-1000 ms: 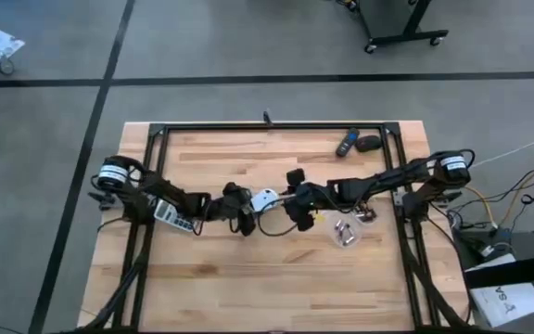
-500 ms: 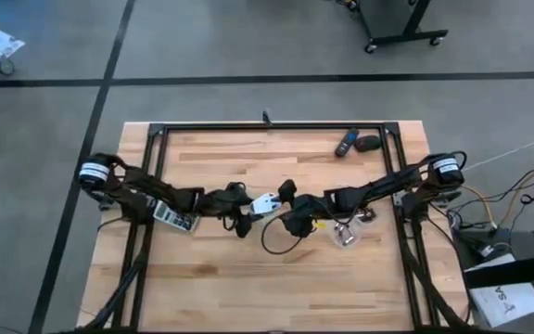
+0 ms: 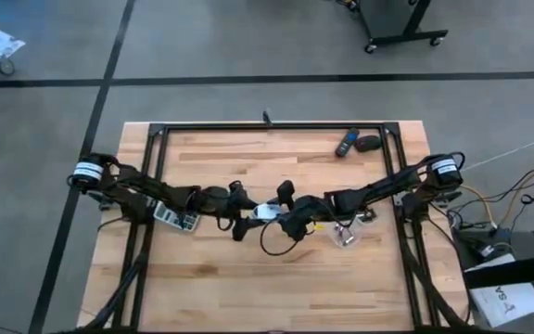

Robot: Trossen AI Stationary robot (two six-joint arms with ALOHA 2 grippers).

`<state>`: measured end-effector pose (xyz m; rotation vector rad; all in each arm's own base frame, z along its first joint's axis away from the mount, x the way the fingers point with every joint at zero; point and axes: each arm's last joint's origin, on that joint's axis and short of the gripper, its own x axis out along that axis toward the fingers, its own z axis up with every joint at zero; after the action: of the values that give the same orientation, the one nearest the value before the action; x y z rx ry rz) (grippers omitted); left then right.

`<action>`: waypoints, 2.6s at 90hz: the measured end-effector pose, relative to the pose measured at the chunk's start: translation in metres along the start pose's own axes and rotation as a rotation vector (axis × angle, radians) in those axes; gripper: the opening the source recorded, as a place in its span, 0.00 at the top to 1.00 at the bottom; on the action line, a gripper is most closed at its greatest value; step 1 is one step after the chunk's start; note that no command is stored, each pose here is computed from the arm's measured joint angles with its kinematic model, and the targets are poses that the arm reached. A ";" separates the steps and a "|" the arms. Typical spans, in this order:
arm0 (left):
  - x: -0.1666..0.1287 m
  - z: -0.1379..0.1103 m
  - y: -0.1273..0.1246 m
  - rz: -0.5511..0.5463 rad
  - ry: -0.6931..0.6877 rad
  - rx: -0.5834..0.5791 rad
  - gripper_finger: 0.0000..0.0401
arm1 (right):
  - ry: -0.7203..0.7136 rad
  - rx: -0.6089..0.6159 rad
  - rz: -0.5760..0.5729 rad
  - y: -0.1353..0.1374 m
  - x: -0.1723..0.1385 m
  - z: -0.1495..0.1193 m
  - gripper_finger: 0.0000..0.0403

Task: Insert battery
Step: Close the black/white mouse battery compartment

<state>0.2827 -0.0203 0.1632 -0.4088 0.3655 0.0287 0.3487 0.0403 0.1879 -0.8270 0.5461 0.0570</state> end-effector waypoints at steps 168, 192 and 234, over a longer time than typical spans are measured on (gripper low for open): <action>-0.038 -0.003 0.004 0.403 0.130 0.413 0.32 | 0.104 1.768 0.572 -0.030 0.109 -0.063 0.46; -0.041 -0.016 -0.007 0.432 0.119 0.411 0.32 | 0.110 1.652 0.551 -0.038 0.110 -0.062 0.28; -0.055 -0.021 -0.029 0.417 0.184 0.355 0.32 | 0.137 1.092 0.415 -0.067 0.058 -0.044 0.28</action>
<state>0.2273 -0.0529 0.1759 0.0220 0.6213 0.3301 0.3966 -0.0459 0.1815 0.3547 0.7554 0.0708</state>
